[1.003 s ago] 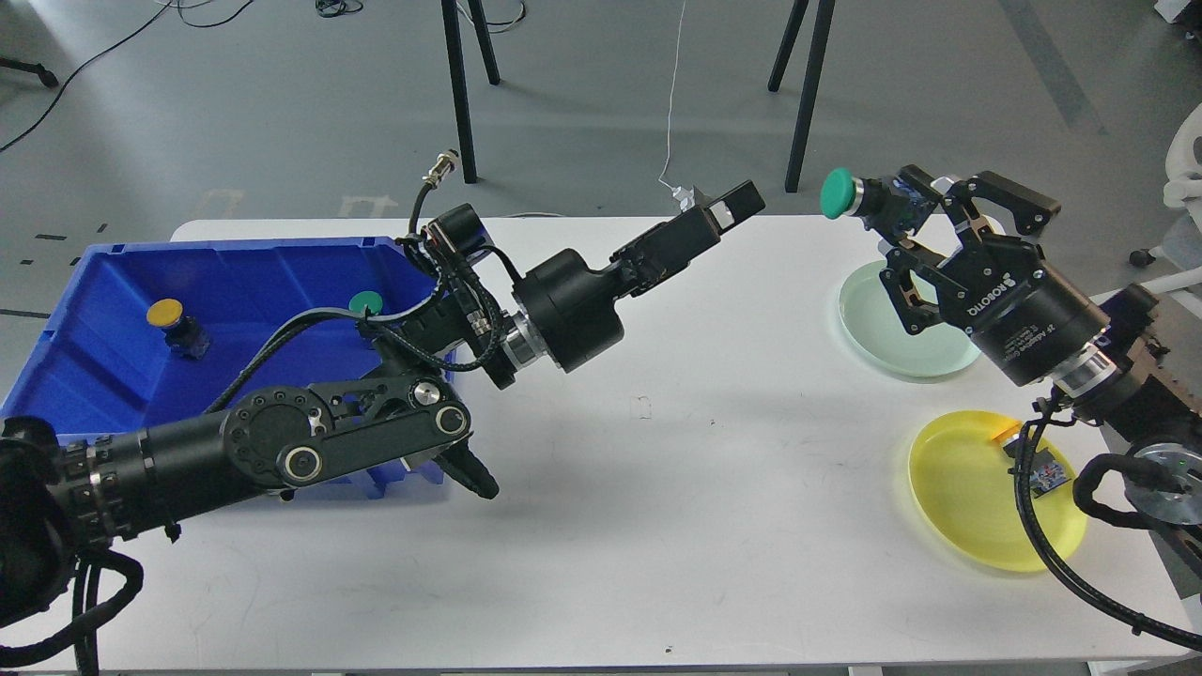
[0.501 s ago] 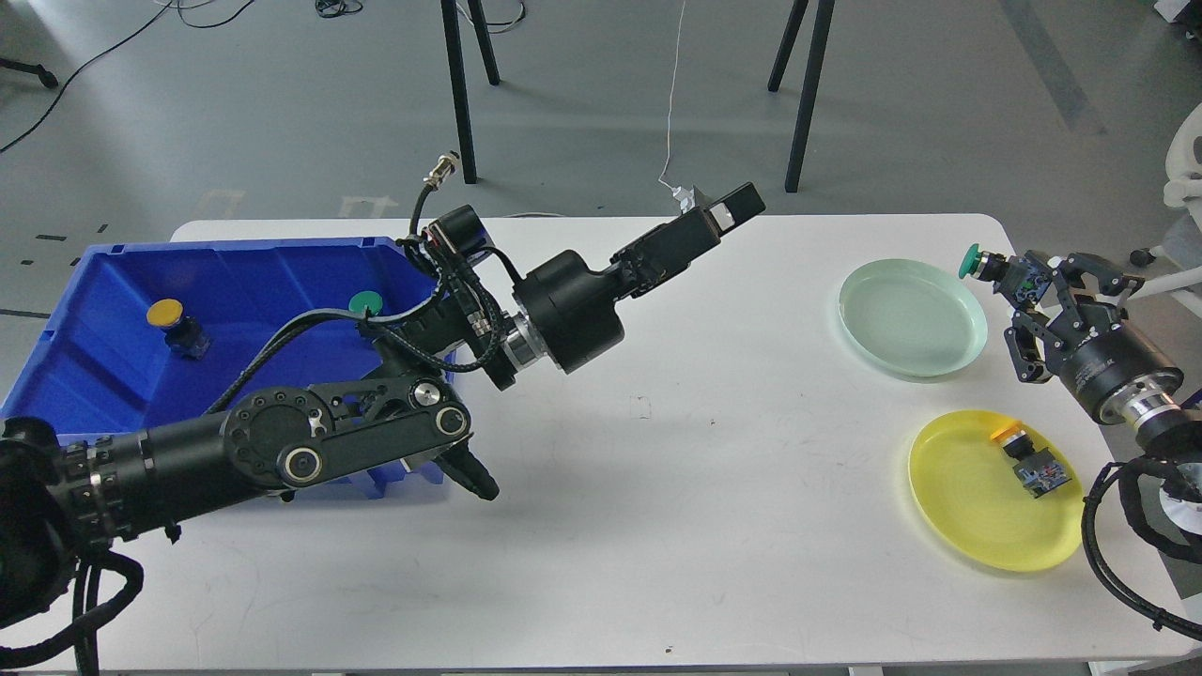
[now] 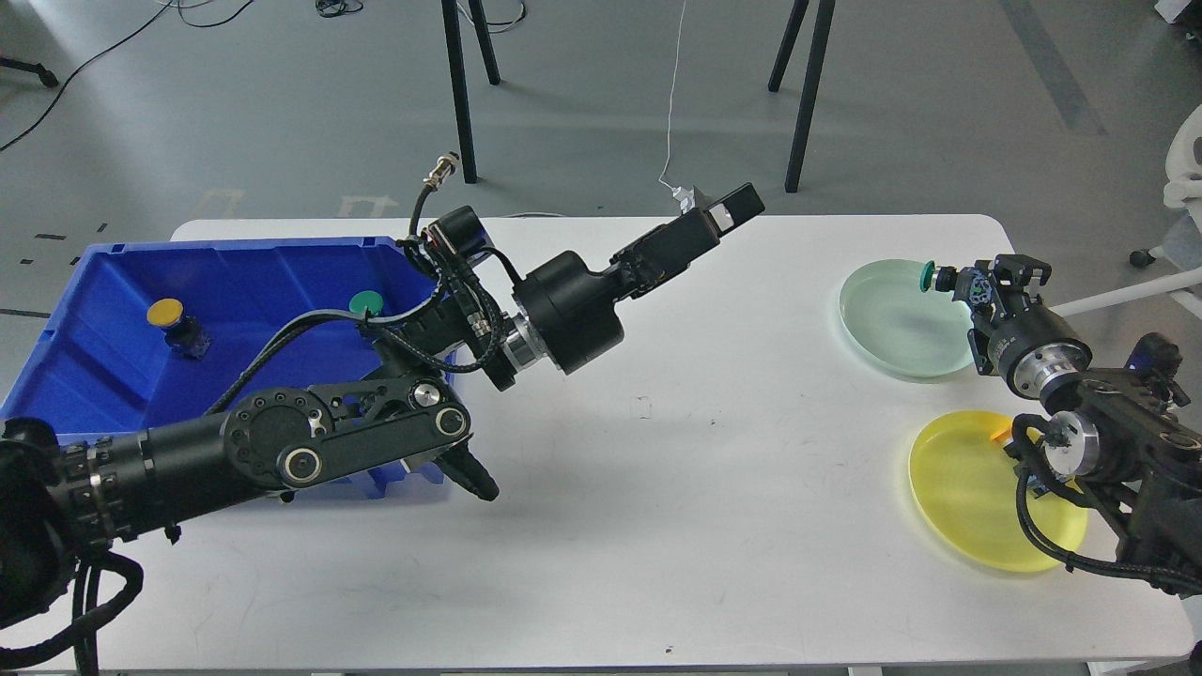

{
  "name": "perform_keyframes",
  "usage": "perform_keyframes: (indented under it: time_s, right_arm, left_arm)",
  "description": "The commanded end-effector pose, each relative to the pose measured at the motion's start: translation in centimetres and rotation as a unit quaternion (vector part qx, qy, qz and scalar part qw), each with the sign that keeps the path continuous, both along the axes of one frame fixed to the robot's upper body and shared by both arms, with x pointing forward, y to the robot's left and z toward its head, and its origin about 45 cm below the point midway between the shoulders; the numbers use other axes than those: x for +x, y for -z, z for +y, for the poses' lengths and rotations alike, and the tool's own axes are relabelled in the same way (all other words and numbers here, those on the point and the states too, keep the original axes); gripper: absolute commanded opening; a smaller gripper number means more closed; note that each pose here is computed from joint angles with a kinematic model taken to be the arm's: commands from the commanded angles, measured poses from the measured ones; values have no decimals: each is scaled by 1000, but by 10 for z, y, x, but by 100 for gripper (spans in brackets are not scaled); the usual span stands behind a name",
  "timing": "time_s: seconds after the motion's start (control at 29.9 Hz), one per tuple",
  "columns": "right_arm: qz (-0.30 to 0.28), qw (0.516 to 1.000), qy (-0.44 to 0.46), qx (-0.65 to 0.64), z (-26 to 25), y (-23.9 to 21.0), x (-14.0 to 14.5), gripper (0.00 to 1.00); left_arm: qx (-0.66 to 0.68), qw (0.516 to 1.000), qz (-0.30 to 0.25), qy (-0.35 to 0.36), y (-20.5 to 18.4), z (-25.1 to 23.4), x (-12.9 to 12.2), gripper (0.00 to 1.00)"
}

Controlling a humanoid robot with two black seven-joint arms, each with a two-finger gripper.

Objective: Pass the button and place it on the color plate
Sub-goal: 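Lower the button onto the pale green plate and open the right gripper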

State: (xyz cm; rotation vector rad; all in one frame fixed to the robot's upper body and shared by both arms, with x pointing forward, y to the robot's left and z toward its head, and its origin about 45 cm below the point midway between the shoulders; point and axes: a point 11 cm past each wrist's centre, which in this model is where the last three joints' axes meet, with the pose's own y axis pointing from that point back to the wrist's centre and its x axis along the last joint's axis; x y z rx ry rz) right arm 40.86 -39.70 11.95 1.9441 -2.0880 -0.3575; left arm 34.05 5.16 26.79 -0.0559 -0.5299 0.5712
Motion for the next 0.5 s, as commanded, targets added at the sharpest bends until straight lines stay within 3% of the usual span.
perform_keyframes:
  time_s: [0.0,0.27,0.47]
  right_arm:
    - [15,1000,4,-8,5,8,3,6]
    - [31,999,9,-9,11,19,4,9]
    - [32,999,8,-9,12,20,3,23]
  left_arm:
    - [0,1000,0,0,0,0,0,79]
    - [0,1000,0,-1,0,0,0,79]
    - [0,1000,0,-1,0,0,0,79]
